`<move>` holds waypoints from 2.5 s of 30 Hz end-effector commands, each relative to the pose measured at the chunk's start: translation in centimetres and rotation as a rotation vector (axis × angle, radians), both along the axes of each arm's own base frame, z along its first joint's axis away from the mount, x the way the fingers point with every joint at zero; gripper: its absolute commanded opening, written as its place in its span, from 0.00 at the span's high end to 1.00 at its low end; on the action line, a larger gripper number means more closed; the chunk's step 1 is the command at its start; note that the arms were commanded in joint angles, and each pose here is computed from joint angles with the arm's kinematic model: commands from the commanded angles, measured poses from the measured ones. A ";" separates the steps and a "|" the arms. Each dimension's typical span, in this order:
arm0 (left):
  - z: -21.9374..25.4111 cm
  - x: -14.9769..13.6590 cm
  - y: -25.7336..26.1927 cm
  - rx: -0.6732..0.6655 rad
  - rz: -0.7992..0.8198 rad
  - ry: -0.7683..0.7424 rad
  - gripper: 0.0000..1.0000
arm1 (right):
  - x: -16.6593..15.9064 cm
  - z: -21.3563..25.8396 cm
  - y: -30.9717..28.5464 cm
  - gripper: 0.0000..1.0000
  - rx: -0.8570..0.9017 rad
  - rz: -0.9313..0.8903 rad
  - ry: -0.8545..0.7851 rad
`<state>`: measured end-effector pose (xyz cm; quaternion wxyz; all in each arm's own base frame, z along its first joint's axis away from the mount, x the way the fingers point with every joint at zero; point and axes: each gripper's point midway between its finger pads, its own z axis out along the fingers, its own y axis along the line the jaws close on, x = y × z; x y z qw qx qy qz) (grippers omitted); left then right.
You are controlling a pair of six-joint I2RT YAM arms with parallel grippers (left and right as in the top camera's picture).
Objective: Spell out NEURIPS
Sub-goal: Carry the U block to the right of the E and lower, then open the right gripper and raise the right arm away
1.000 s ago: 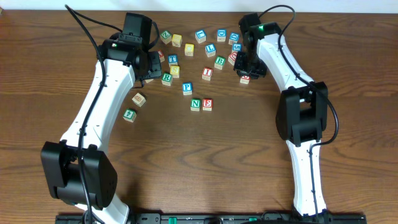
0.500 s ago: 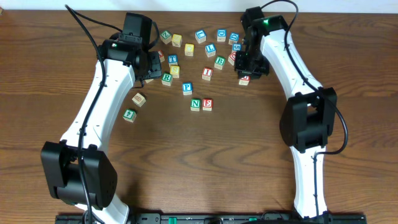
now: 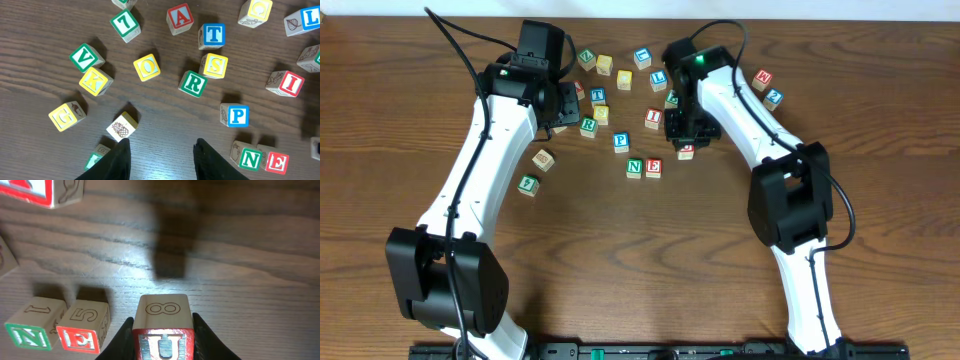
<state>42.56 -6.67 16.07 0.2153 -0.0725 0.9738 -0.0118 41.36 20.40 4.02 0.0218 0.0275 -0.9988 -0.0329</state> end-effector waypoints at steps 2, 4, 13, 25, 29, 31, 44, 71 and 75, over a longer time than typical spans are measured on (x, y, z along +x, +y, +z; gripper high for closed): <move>0.8 0.1 0.4 0.015 -0.005 -0.021 0.59 | -1.0 0.0 0.8 0.79 -0.021 0.036 -0.001; 0.8 0.1 0.4 0.015 -0.005 -0.020 0.59 | -1.4 -0.3 1.0 0.78 -0.025 0.037 0.005; 0.8 0.1 0.4 0.015 -0.006 -0.021 0.59 | -2.3 -0.8 2.1 0.78 -0.030 0.041 0.015; 0.8 0.1 0.4 0.015 -0.005 -0.020 0.59 | -3.1 -1.4 2.3 0.75 -0.043 -0.002 0.035; 0.8 0.1 0.4 0.015 -0.005 -0.020 0.59 | -3.3 -1.9 2.2 0.75 -0.048 -0.010 0.045; 0.8 0.1 0.4 0.015 -0.005 -0.020 0.59 | -3.3 -2.0 2.2 0.75 -0.048 -0.010 0.044; 0.8 0.1 0.4 0.015 -0.005 -0.021 0.59 | -3.2 -1.9 2.6 0.64 -0.025 -0.010 0.041; 0.8 0.3 0.4 0.014 -0.005 -0.026 0.59 | 0.3 3.7 2.7 0.63 0.029 -0.016 -0.070; 0.8 0.3 0.4 0.014 -0.006 -0.026 0.59 | 1.0 5.1 2.7 0.63 0.041 -0.009 -0.101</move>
